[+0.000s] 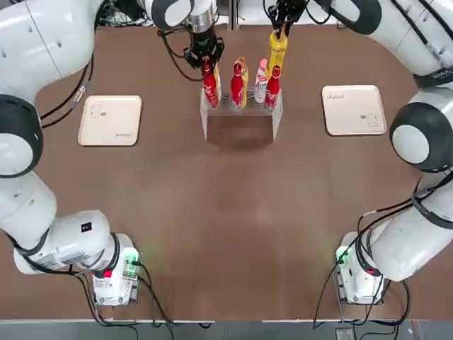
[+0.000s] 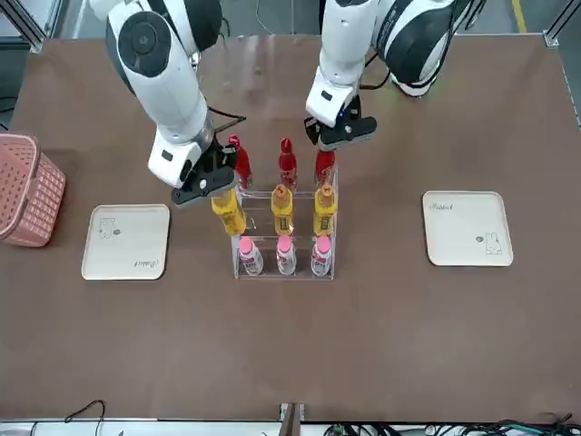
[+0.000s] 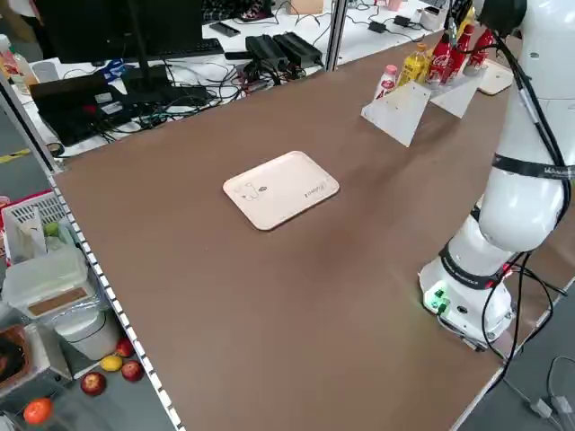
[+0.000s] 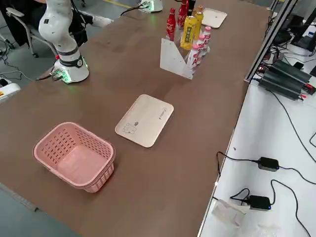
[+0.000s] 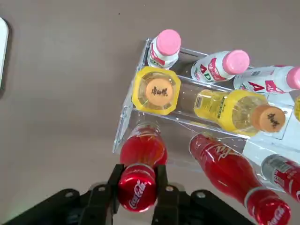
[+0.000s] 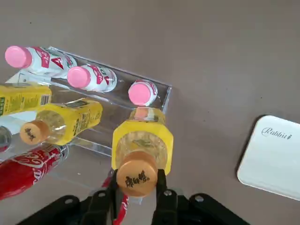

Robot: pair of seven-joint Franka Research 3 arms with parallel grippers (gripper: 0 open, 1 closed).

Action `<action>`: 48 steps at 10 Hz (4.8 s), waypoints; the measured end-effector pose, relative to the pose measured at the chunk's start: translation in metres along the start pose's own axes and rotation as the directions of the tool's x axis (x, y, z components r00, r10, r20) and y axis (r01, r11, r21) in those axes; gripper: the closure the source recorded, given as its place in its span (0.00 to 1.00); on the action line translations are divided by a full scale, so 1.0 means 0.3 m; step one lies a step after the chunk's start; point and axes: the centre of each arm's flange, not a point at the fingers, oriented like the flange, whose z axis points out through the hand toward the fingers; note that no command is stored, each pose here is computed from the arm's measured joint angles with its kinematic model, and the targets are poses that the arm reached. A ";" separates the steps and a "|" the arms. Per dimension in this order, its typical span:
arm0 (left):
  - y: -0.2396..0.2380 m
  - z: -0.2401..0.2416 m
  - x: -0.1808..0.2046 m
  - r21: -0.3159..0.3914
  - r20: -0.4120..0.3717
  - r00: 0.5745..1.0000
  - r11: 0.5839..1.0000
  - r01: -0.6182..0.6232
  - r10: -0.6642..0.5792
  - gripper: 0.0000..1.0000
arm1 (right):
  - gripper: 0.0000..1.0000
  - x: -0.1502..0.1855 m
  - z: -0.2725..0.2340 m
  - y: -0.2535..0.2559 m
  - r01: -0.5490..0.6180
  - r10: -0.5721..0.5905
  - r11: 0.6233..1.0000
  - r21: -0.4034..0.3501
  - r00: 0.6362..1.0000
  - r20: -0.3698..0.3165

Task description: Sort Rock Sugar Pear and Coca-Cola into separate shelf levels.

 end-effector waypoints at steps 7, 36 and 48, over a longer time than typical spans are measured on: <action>0.030 0.045 -0.035 0.005 -0.026 1.000 1.000 0.005 -0.004 0.66 | 0.69 -0.003 0.099 -0.057 -0.029 0.028 1.000 0.000 0.999 0.026; -0.968 -0.459 0.686 0.010 -0.001 1.000 1.000 -0.023 0.023 0.00 | 0.05 -0.025 -0.024 0.343 -0.280 0.282 0.959 0.054 0.959 -0.040; -1.032 -0.538 0.619 -0.012 0.037 0.971 0.971 -0.238 0.238 0.00 | 0.00 -0.389 -0.402 1.104 -0.455 0.455 0.890 0.012 0.890 -0.035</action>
